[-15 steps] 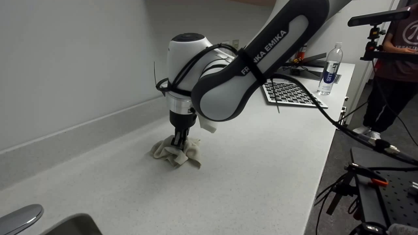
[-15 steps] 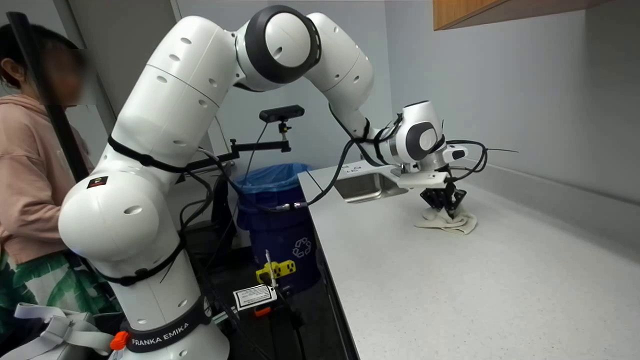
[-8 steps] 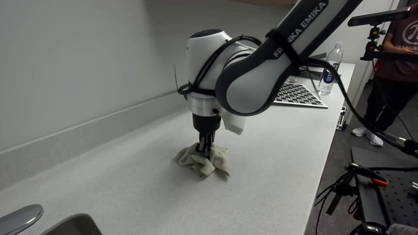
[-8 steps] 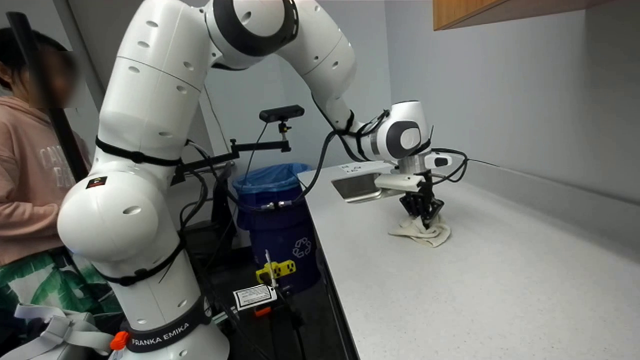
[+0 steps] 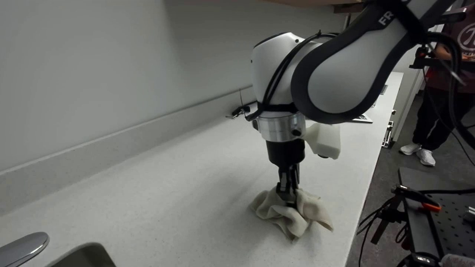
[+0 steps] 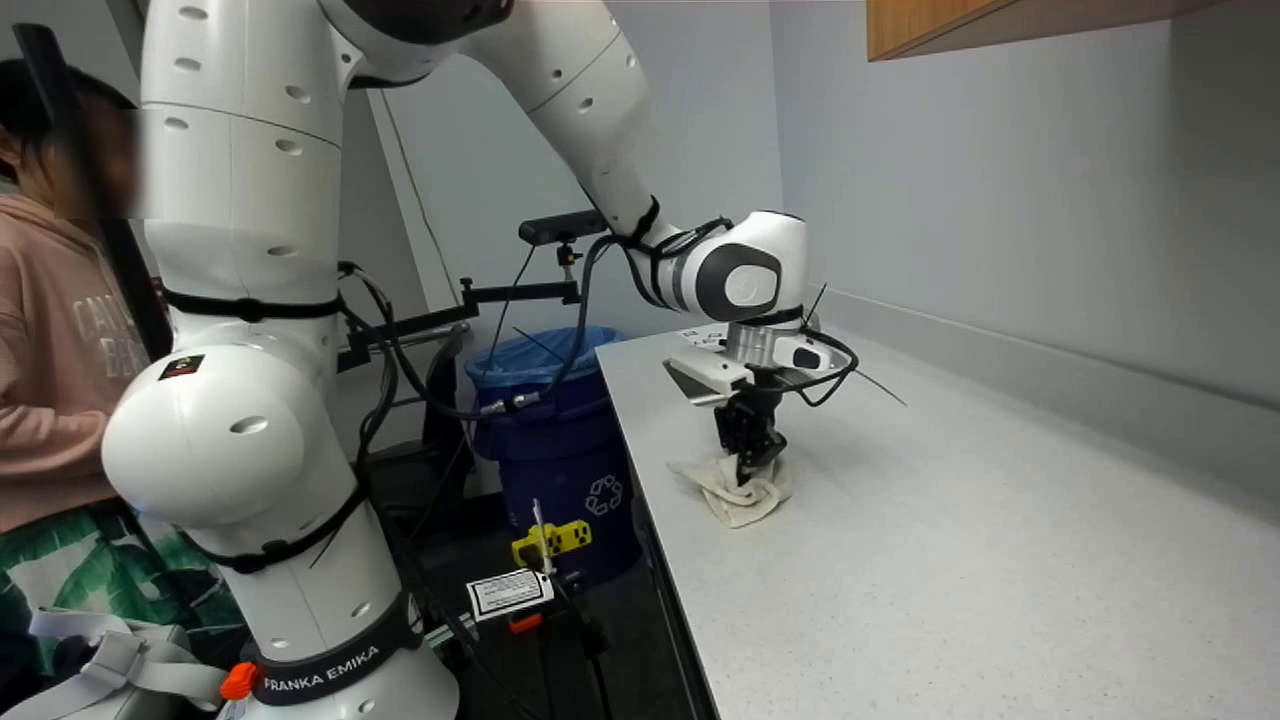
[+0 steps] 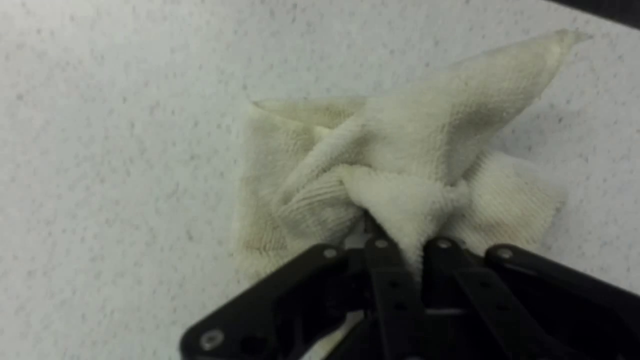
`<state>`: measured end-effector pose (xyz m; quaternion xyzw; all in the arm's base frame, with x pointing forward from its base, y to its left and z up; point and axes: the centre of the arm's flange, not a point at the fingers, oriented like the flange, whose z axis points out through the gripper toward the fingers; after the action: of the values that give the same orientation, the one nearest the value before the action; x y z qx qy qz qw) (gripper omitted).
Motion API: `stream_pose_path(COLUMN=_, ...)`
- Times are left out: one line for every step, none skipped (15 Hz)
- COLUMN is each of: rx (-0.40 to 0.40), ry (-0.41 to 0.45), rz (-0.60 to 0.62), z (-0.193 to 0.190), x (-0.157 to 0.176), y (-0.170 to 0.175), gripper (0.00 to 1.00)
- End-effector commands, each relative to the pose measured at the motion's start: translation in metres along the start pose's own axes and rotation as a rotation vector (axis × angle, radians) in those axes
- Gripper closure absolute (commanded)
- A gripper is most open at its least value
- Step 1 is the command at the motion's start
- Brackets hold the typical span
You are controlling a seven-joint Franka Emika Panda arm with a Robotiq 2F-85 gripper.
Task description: Use the cloth to wipe the table.
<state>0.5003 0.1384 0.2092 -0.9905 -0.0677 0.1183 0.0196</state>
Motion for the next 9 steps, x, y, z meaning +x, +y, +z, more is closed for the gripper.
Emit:
stream_pose_path(rx=0.051, ry=-0.080, rz=0.022, z=0.000, x=-0.025, y=0.008, gripper=0.97)
stream_pose_path(rx=0.050, ry=-0.087, rz=0.027, z=0.002, x=-0.023, y=0.009, gripper=0.97)
stream_pose_path(rx=0.047, ry=-0.090, rz=0.034, z=0.004, x=-0.017, y=0.011, gripper=0.97)
stream_pose_path(rx=0.039, ry=-0.089, rz=0.035, z=0.007, x=-0.008, y=0.013, gripper=0.97)
stream_pose_path(rx=0.024, ry=-0.079, rz=0.036, z=0.010, x=-0.001, y=0.015, gripper=0.97)
stream_pose_path(rx=0.014, ry=-0.069, rz=0.038, z=0.013, x=0.009, y=0.016, gripper=0.97)
stream_pose_path(rx=0.006, ry=-0.058, rz=0.037, z=0.014, x=0.016, y=0.018, gripper=0.97)
stream_pose_path(rx=-0.007, ry=-0.035, rz=0.034, z=0.013, x=0.028, y=0.018, gripper=0.97)
stream_pose_path(rx=-0.016, ry=-0.011, rz=0.029, z=0.010, x=0.039, y=0.018, gripper=0.97)
